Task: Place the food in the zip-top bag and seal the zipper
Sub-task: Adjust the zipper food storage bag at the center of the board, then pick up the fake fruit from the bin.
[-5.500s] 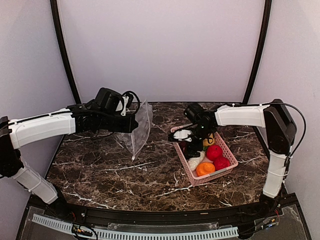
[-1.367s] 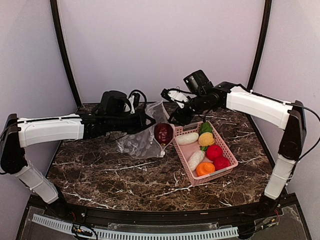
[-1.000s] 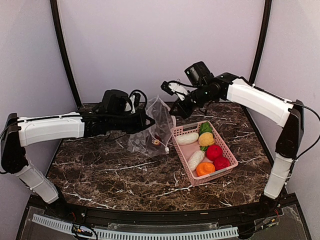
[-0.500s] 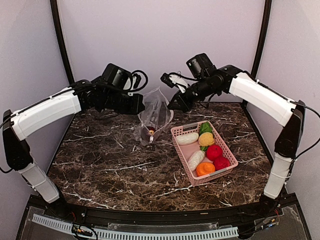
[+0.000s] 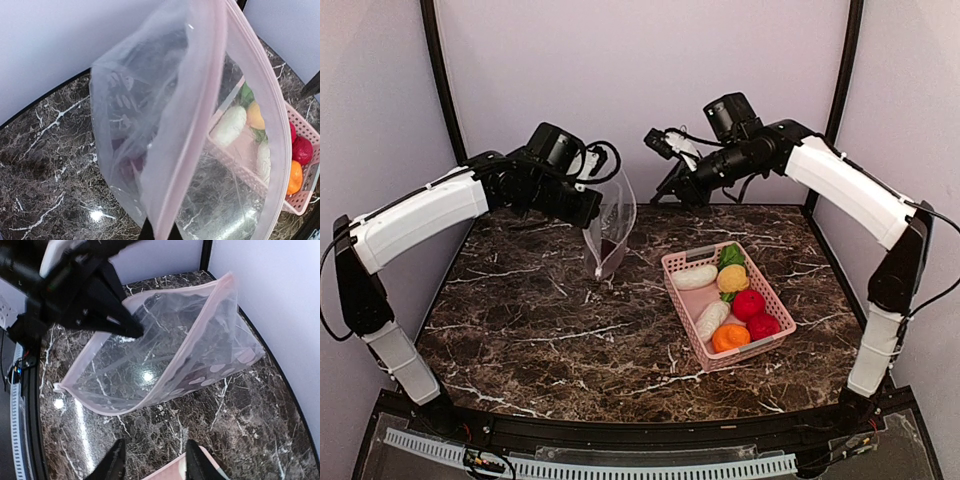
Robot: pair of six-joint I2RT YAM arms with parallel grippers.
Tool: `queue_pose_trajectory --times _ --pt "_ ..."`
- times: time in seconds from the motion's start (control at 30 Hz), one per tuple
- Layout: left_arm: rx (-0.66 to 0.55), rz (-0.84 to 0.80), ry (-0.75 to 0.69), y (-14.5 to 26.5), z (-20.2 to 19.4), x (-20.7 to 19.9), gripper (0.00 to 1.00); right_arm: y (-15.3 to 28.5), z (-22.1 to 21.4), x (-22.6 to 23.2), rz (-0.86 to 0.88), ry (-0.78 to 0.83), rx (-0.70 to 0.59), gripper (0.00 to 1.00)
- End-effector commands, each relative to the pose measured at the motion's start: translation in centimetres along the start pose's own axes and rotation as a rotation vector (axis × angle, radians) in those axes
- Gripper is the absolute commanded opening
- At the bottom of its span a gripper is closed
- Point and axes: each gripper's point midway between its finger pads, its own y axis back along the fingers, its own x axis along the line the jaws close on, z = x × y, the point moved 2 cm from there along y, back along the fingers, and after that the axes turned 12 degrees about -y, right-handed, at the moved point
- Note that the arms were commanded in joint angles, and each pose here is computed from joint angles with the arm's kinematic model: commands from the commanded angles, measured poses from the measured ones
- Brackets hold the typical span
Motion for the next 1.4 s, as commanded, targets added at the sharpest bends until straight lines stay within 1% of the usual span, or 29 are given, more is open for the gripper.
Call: queue_pose_trajectory --times 0.0,0.03,0.07,0.1,0.13,0.17,0.27,0.4,0.47,0.5,0.53,0.57,0.6,0.63,0.73,0.8,0.87,1.0,1.13,1.2,1.37 --pt "0.037 -0.09 0.012 -3.2 -2.6 -0.3 0.01 3.5 -0.5 0.4 0.05 0.072 -0.034 0.5" --pt "-0.005 -0.099 0.033 -3.0 -1.9 0.0 0.01 4.4 -1.1 0.2 0.048 0.074 -0.033 0.52" --pt "-0.017 -0.157 0.035 -2.7 -2.4 -0.9 0.01 5.0 -1.8 0.0 0.042 0.074 -0.028 0.54" --pt "-0.067 -0.175 0.038 -2.5 -1.6 -1.1 0.01 5.7 -2.6 -0.3 0.027 0.071 -0.024 0.55" --pt "-0.081 -0.206 0.036 -2.1 -2.1 -1.6 0.01 6.2 -3.5 -0.7 0.014 0.062 -0.015 0.56" --pt "-0.121 -0.216 0.037 -1.8 -1.5 -1.6 0.01 6.5 -4.9 -1.5 -0.005 0.042 0.004 0.57" --pt "-0.161 -0.26 0.05 -0.7 -1.1 -2.2 0.01 7.8 -7.2 -2.7 -0.069 0.026 0.024 0.57" --pt "-0.175 -0.288 0.073 0.5 0.1 -2.4 0.01 9.0 -9.0 -3.5 -0.157 0.033 0.023 0.57" --pt "-0.177 -0.292 0.075 0.5 0.0 -2.4 0.01 9.1 -10.4 -3.9 -0.196 0.032 0.036 0.56" --pt "-0.161 -0.296 0.076 0.0 -0.9 -2.6 0.01 8.8 -11.4 -4.1 -0.21 0.025 0.051 0.56" --pt "-0.176 -0.298 0.082 0.2 -0.9 -2.6 0.01 8.6 -12.5 -4.3 -0.221 0.02 0.069 0.56" --pt "-0.149 -0.311 0.086 -0.4 -2.3 -3.0 0.01 8.2 -13.8 -4.5 -0.228 0.017 0.092 0.56" --pt "-0.163 -0.319 0.099 -0.1 -2.4 -3.1 0.01 7.8 -14.9 -4.6 -0.234 0.013 0.112 0.55" --pt "-0.153 -0.338 0.105 -0.1 -3.3 -3.5 0.01 7.3 -16.2 -4.8 -0.239 0.005 0.134 0.55" --pt "-0.179 -0.349 0.1 0.2 -3.4 -4.5 0.01 6.1 -19.1 -5.6 -0.261 -0.012 0.193 0.54" --pt "-0.176 -0.36 0.101 0.3 -3.4 -4.7 0.01 5.7 -20.4 -6.5 -0.295 -0.023 0.232 0.53" --pt "-0.172 -0.359 0.107 0.4 -3.4 -4.7 0.01 5.6 -21.1 -7.2 -0.327 -0.029 0.254 0.53" --pt "-0.19 -0.344 0.109 0.9 -3.2 -4.5 0.01 5.9 -21.2 -8.0 -0.362 -0.028 0.259 0.52" --pt "-0.198 -0.335 0.11 1.1 -3.2 -4.3 0.01 5.9 -21.3 -8.9 -0.393 0.021 0.29 0.53" --pt "-0.198 -0.337 0.11 1.2 -3.2 -4.4 0.01 5.6 -21.3 -9.3 -0.389 0.051 0.311 0.55" --pt "-0.203 -0.341 0.105 1.8 -3.0 -4.8 0.01 4.2 -21.9 -10.4 -0.361 0.113 0.374 0.55"
